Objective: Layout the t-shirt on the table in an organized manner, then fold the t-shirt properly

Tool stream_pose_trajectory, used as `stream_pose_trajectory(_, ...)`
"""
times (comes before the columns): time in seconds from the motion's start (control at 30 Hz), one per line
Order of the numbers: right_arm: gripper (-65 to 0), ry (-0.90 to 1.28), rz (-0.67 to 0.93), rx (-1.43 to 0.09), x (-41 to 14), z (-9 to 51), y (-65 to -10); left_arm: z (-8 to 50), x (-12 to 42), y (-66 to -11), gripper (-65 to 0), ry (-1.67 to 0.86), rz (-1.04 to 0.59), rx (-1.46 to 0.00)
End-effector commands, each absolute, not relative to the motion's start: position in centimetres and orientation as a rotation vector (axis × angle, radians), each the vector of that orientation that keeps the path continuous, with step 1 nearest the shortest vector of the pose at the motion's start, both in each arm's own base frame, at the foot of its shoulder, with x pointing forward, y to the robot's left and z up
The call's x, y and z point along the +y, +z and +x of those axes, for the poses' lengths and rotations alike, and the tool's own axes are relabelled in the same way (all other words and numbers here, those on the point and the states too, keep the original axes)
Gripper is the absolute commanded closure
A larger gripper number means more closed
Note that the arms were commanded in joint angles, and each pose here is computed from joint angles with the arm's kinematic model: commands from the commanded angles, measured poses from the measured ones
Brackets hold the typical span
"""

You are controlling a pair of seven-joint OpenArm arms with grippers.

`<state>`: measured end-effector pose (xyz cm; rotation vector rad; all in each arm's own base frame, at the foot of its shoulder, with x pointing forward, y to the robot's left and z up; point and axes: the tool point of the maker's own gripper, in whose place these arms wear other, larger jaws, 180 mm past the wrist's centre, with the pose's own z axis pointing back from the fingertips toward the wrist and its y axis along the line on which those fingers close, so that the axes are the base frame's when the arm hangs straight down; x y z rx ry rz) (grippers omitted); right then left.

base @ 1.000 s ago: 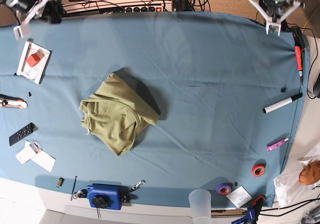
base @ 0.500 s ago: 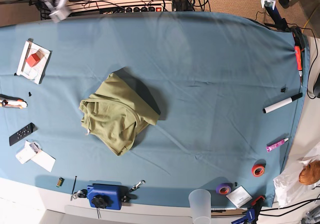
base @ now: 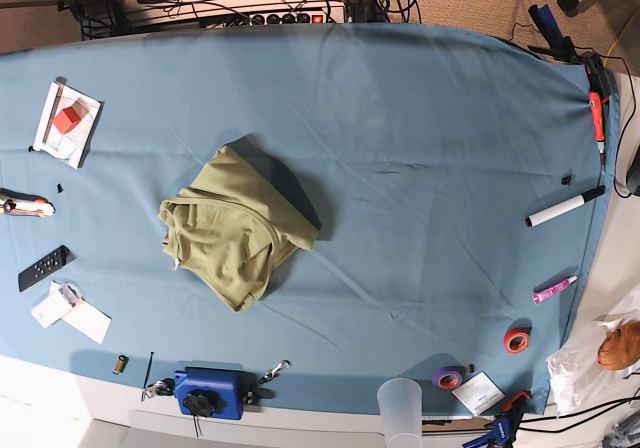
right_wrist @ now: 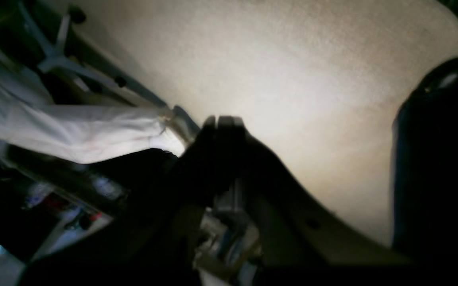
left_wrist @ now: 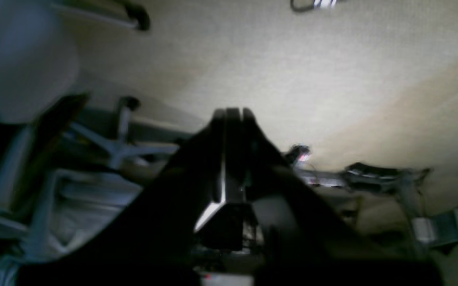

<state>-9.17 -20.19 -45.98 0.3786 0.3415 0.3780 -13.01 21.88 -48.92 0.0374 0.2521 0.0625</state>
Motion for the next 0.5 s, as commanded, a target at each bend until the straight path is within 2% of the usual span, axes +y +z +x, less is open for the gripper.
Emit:
stream_pose_trajectory(0.0,0.0,0.366,0.374,0.361,-20.9,-9.6,-46.2,-13.4,22.0,-49.1,0.0,0.059,0.032,0.256)
stream_pose_trajectory(0.27,0.0,0.197,0.375,0.415,-22.7,-9.4,-51.4,-12.2,21.7,-54.6,0.0,0.105,-0.031,0.199)
stream_pose_trajectory(0.47,0.0,0.027,0.454,0.455,-20.8,-10.3,-54.6,-11.2,21.7,-58.1,0.0,0.159,-0.038,0.187)
